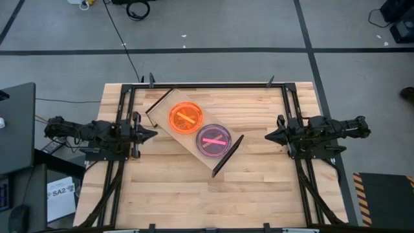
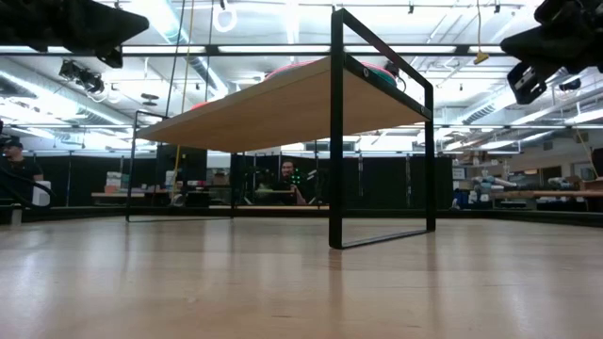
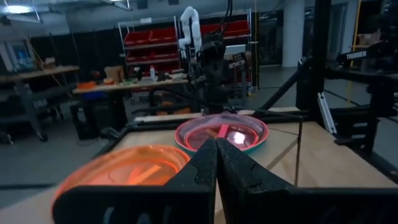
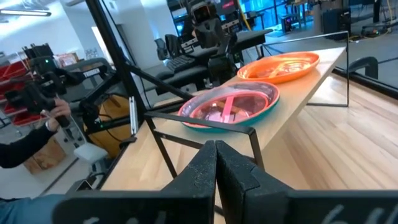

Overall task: Place and stack plates onto a shelf
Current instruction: Return to Home Position

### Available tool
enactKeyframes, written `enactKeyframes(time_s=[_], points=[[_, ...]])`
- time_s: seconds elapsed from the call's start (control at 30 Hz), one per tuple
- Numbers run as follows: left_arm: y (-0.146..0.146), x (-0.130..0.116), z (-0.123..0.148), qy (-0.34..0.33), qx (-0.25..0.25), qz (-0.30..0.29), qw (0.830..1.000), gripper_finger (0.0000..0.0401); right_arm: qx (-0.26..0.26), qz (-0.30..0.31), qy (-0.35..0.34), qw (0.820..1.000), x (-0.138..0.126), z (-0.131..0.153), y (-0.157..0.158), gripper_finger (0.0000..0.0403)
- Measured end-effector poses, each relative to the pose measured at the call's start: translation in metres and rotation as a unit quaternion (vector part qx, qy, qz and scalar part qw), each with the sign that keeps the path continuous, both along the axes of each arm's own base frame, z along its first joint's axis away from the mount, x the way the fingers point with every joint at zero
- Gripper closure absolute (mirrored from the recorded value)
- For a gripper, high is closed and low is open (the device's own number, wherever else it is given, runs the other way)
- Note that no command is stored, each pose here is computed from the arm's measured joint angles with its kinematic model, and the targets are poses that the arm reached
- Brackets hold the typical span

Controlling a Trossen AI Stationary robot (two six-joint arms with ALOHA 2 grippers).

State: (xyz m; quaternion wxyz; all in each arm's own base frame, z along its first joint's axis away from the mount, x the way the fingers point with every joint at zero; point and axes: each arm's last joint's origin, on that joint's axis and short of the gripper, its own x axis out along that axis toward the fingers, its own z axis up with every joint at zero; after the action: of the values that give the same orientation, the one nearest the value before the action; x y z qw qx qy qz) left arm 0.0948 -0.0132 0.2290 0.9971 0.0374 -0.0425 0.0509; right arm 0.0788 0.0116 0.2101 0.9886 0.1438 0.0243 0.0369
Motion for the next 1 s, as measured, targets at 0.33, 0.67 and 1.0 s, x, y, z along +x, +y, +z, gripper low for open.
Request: enactKeyframes(time_s=[0.33,0.67,1.0], points=[[0.003,-0.003,0.001,0.002,0.044,0.049,0.998,0.0390,-0.001,0.001,-0.019,1.000,0.000,0.004,0.000,0.0387],[0.005,-0.018,-0.002,-0.007,0.039,0.018,0.999,0.0390,-0.001,0.001,-0.019,1.000,0.000,0.004,0.000,0.0387],[0.001,-0.006,-0.024,-0.072,0.059,0.002,0.996,0.0390,0.000,0.005,-0.027,1.000,0.000,0.006,0.000,0.0387]])
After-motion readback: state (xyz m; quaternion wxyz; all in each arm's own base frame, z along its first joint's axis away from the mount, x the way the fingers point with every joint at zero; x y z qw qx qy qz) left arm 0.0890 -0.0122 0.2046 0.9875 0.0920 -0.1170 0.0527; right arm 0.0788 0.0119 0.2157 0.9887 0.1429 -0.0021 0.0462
